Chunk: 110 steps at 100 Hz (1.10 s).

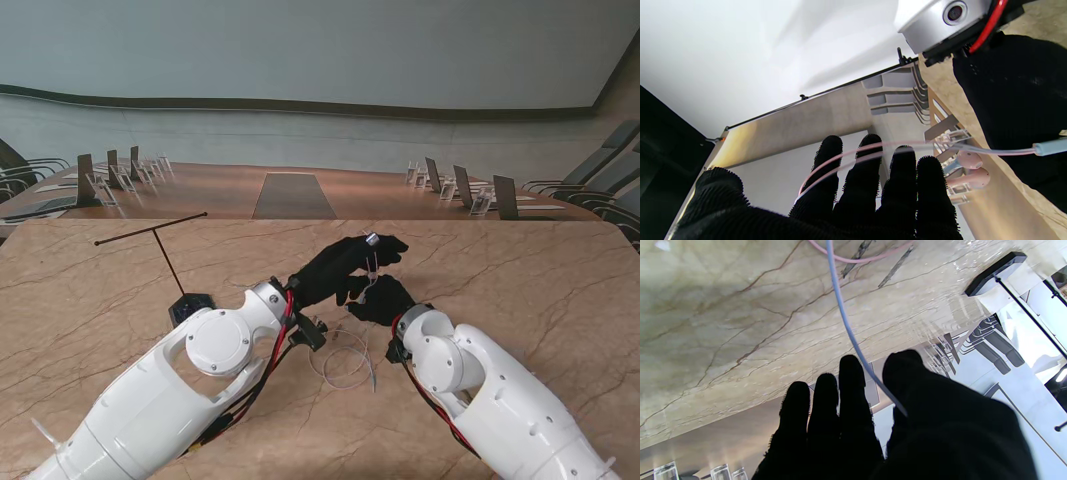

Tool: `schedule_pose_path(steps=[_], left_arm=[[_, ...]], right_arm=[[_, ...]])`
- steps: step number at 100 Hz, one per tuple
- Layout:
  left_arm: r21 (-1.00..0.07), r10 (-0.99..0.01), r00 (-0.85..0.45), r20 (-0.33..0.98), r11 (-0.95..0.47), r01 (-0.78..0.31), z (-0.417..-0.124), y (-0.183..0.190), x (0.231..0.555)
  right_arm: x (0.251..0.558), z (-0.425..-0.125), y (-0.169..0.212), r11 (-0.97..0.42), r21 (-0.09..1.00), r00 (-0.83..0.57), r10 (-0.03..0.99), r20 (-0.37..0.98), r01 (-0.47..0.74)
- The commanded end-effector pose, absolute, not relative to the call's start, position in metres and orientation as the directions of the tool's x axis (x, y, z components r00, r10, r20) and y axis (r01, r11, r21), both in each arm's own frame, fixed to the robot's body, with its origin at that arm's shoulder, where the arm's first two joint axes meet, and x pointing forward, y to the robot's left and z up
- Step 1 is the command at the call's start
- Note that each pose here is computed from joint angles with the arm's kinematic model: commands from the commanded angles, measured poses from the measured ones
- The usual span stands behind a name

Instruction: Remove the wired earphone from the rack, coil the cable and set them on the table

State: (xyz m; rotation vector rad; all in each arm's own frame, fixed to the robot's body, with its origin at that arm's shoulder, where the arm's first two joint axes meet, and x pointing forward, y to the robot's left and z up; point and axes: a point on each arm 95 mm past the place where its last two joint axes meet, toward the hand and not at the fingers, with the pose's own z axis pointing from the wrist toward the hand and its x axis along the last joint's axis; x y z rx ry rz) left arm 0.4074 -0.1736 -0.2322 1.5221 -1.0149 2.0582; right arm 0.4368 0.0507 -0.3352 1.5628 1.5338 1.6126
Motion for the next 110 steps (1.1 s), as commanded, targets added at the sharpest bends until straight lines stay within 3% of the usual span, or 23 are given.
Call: schedule_pose_path(steps=[1, 46, 110], left_arm=[[-0.310, -0.096, -0.332, 0.938, -0.661, -0.683, -0.232, -0.178, 0.402], [-0.253, -0.051, -0.306, 0.951, -0.700, -0.668, -0.237, -0.174, 0.397], [-0.168, 0.003, -0.247, 0.969, -0.727, -0.666, -0.246, -0.179, 0.391]], right_arm=[[0.438, -0.336, 0.053, -0.312, 0.880, -0.283, 0.861, 0.421, 0.359], [0.446, -0.334, 0.031, -0.276, 0.927, -0.274, 0.898, 0.343, 0.254], [0.466, -0.328, 0.039, -0.207, 0.941, -0.291, 0.914, 0.284, 0.268]])
